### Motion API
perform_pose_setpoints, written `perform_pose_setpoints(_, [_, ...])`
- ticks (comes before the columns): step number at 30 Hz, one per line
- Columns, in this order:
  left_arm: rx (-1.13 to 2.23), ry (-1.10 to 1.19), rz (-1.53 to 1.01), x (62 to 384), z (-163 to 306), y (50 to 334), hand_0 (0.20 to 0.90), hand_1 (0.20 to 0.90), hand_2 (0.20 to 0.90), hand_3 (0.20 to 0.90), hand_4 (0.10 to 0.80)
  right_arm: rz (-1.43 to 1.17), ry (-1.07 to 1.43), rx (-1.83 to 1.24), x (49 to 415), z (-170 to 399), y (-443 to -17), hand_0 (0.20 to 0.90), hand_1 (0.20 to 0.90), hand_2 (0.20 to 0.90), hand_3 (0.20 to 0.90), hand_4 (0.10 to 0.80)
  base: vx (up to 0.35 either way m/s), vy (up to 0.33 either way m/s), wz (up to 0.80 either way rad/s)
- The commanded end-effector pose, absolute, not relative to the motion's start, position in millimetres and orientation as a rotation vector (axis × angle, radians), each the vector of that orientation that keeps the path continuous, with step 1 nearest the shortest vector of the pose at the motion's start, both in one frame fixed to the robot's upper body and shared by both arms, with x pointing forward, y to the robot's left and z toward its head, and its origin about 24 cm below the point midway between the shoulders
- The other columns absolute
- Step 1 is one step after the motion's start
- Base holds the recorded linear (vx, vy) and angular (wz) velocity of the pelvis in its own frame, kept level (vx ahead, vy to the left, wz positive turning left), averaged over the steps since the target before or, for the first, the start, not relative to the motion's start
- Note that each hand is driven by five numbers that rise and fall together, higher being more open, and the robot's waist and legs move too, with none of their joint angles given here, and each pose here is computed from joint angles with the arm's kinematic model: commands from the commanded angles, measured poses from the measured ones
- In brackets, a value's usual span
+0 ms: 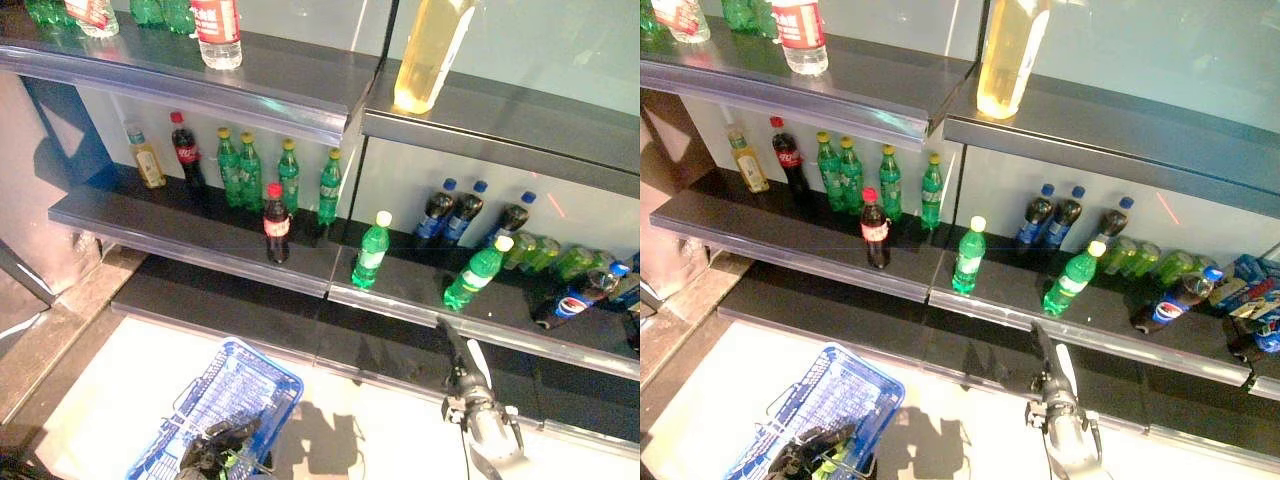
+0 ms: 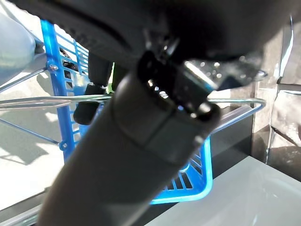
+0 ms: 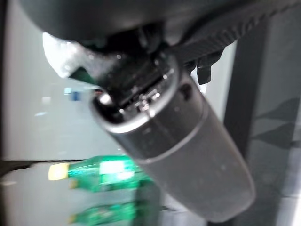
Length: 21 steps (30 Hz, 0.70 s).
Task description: Pick up the drink and place into the basket.
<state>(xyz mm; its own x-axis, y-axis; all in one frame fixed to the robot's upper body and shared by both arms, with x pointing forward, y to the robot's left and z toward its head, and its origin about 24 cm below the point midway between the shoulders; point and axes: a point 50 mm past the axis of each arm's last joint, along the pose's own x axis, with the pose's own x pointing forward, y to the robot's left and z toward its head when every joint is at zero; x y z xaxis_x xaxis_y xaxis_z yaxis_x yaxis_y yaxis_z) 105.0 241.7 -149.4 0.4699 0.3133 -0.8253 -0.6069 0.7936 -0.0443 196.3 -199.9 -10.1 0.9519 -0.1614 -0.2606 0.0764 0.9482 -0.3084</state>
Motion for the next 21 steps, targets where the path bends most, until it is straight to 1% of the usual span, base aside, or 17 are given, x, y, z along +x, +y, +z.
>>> perform_pose_setpoints(1, [-0.249,0.969,0.501,88.8,-153.9,236.1,0.3,0.3,0.3,0.2,0.1,-0.163,-0.147,-0.313,227.4,68.3,-207.6,0.9,0.9,0.9,0.9,0.8,0.0,0.0,0.0])
perform_pose_setpoints(3, [-0.253,0.97,0.499,87.7,-154.5,234.6,0.3,0.3,0.3,0.2,0.1,-0.163,-0.2,-0.305,228.2,77.4,-205.8,0.9,0.9,0.9,0.9,0.8,0.014,0.017,0.0])
perform_pose_setpoints(4, [-0.256,0.976,0.498,85.4,-155.6,232.4,0.3,0.3,0.3,0.2,0.1,-0.158,-0.289,-0.25,230.9,94.7,-201.9,0.9,0.9,0.9,0.9,0.8,0.0,0.0,0.0])
perform_pose_setpoints(6, [-0.255,0.98,0.497,84.6,-156.1,231.1,0.3,0.3,0.3,0.2,0.1,-0.15,-0.328,-0.23,234.1,102.4,-198.4,0.9,0.9,0.9,0.9,0.8,0.05,0.033,-0.03])
perform_pose_setpoints(14, [-0.23,1.003,0.483,77.2,-159.0,223.8,0.3,0.3,0.3,0.2,0.1,-0.153,-0.394,-0.182,247.8,124.1,-190.6,0.9,0.9,0.9,0.9,0.8,0.091,0.041,0.0])
perform_pose_setpoints(16, [-0.231,0.995,0.476,78.5,-158.6,223.1,0.3,0.3,0.3,0.2,0.1,-0.176,-0.42,-0.18,250.4,129.6,-191.5,0.9,0.9,0.9,0.9,0.8,0.045,0.065,0.07])
perform_pose_setpoints(21, [-0.244,0.931,0.444,95.2,-153.8,220.4,0.3,0.3,0.3,0.2,0.1,-0.263,-0.505,-0.138,263.3,149.5,-192.4,0.9,0.9,0.9,0.9,0.8,-0.037,0.069,0.17])
